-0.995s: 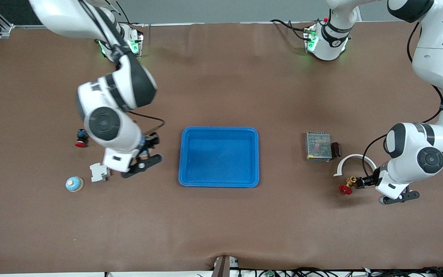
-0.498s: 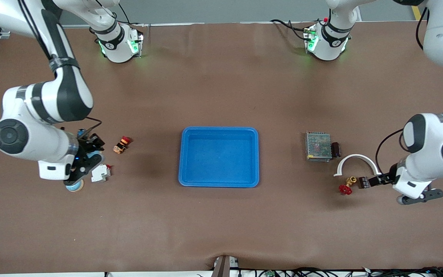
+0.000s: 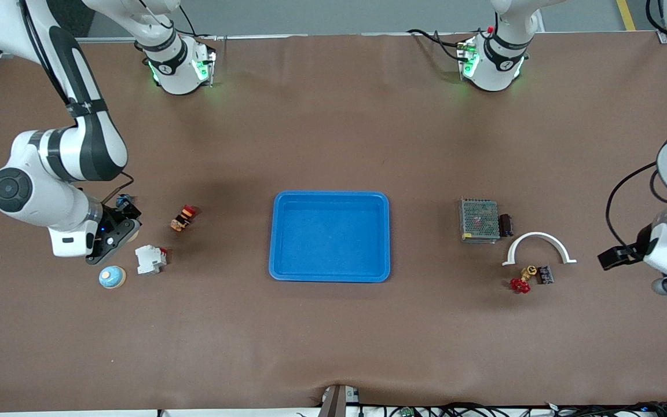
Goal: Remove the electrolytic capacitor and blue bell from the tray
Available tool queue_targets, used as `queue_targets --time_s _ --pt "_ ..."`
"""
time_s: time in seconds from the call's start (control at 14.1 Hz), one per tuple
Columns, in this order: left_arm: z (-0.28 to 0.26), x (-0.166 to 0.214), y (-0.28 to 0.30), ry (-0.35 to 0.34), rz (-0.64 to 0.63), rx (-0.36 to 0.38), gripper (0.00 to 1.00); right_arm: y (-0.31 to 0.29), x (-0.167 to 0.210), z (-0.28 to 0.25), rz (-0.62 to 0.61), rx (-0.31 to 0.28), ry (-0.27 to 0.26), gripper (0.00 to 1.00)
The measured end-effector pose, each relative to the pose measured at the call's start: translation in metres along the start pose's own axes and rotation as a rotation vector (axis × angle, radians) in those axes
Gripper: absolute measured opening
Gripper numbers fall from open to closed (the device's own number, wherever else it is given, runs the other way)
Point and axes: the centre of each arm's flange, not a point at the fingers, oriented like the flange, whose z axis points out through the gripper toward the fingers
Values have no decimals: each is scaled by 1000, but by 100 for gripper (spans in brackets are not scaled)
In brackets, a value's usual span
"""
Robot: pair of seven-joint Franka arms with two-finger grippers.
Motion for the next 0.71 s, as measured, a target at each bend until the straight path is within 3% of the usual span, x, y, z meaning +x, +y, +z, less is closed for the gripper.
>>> queue_targets --time_s 0.28,0.71 --pt "-51 -12 7 -63 -34 -77 100 -16 -18 46 -6 -14 23 65" --pt "-135 -44 17 -70 -10 -55 100 -37 -34 83 -13 -11 27 65"
